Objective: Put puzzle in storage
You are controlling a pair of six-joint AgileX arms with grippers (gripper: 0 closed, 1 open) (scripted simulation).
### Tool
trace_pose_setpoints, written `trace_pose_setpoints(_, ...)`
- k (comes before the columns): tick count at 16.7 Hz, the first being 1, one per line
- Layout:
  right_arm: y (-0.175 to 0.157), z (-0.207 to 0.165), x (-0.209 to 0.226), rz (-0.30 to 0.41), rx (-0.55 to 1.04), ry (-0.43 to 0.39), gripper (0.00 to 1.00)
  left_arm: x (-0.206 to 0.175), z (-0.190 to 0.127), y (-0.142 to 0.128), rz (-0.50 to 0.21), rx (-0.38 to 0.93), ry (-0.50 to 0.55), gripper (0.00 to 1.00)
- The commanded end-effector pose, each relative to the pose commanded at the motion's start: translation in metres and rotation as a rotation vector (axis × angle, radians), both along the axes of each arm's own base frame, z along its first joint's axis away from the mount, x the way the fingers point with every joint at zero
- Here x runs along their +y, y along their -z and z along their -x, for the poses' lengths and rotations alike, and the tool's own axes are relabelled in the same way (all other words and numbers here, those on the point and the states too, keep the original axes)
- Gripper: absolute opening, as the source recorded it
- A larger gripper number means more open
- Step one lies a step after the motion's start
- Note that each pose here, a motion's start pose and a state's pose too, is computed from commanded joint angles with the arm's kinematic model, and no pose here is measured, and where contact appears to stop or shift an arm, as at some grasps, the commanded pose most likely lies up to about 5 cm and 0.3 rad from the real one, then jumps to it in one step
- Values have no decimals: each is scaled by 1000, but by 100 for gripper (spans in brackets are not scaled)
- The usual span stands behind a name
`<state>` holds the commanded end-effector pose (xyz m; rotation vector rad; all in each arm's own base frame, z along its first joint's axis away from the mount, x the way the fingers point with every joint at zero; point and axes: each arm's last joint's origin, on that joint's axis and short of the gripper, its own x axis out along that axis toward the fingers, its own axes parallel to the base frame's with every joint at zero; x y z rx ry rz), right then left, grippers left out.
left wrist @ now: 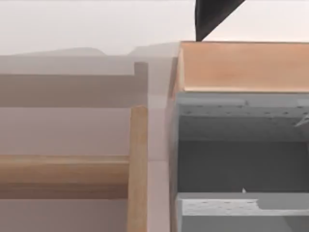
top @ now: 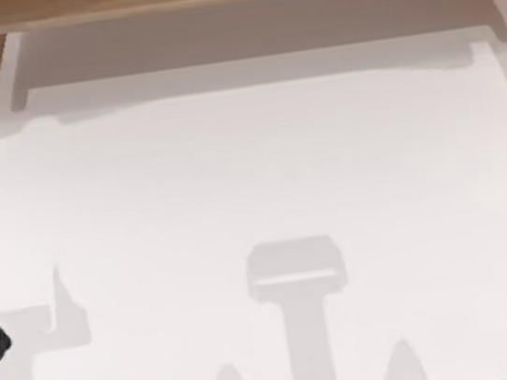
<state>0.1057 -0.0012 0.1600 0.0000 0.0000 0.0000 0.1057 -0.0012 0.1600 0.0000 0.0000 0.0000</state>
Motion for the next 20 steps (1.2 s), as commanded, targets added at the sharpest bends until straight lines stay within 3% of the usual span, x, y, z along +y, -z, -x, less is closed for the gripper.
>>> trace_pose_setpoints(5,-19,-1,2,0,-35,8,100,0,0,0,0,0,0,100)
trace_pose_setpoints(11,-106,-31,17,-18,-127,33,100,0,0,0,0,0,0,100)
trace_pose_setpoints(16,-151,-128,70,-23,-81,41,100,0,0,0,0,0,0,100)
trace_pose_setpoints(20,-119,-220,150,0,-7,38,100,0,0,0,0,0,0,100)
